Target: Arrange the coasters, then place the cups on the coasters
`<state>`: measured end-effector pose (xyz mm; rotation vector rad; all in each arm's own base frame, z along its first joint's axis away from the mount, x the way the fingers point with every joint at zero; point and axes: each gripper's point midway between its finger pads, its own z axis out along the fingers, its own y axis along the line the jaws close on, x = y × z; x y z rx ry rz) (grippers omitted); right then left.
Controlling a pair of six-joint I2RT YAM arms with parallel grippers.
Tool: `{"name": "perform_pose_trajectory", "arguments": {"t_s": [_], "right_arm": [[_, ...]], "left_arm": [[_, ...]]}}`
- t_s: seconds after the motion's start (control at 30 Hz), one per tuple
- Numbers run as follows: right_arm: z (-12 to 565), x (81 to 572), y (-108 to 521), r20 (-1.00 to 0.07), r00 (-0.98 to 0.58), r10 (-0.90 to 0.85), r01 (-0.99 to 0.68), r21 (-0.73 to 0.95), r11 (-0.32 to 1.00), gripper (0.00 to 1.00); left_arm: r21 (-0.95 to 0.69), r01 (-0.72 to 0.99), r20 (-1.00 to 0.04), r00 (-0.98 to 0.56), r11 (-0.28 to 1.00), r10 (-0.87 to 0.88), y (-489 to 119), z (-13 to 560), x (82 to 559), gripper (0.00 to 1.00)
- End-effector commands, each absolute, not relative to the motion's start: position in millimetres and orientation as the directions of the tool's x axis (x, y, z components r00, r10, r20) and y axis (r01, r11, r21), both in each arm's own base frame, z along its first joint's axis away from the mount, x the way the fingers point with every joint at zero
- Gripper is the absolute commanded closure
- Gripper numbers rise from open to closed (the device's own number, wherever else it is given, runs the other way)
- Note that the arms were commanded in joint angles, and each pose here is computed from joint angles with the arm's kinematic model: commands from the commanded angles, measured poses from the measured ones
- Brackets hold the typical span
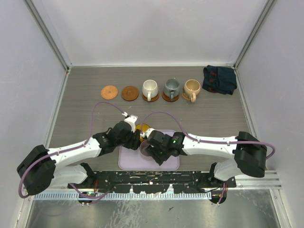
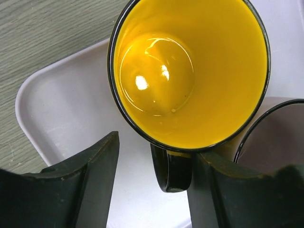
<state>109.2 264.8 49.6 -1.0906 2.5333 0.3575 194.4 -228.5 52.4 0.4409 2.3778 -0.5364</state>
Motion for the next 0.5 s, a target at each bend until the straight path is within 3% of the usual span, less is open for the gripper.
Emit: {"name": "perform_pose_trajectory", "arguments": {"t_s": [0.0, 0.47], "right_arm": [[66.9, 120.1, 280.1, -0.500, -0.613, -0.611, -0.739, 0.091, 0.667, 0.43], [66.7, 122.0, 283.2, -0.509, -0.608, -0.610, -0.742, 0.090, 0.665, 0.54]], "left_arm": [[-0.236, 0.444, -0.679, -0.712, 0.864, 0.180, -230.8, 63.9, 202.6, 0.46], [-0.237, 0.453, -0.648, -0.733, 0.859, 0.207, -236.9, 49.3, 201.9, 0.59]]}}
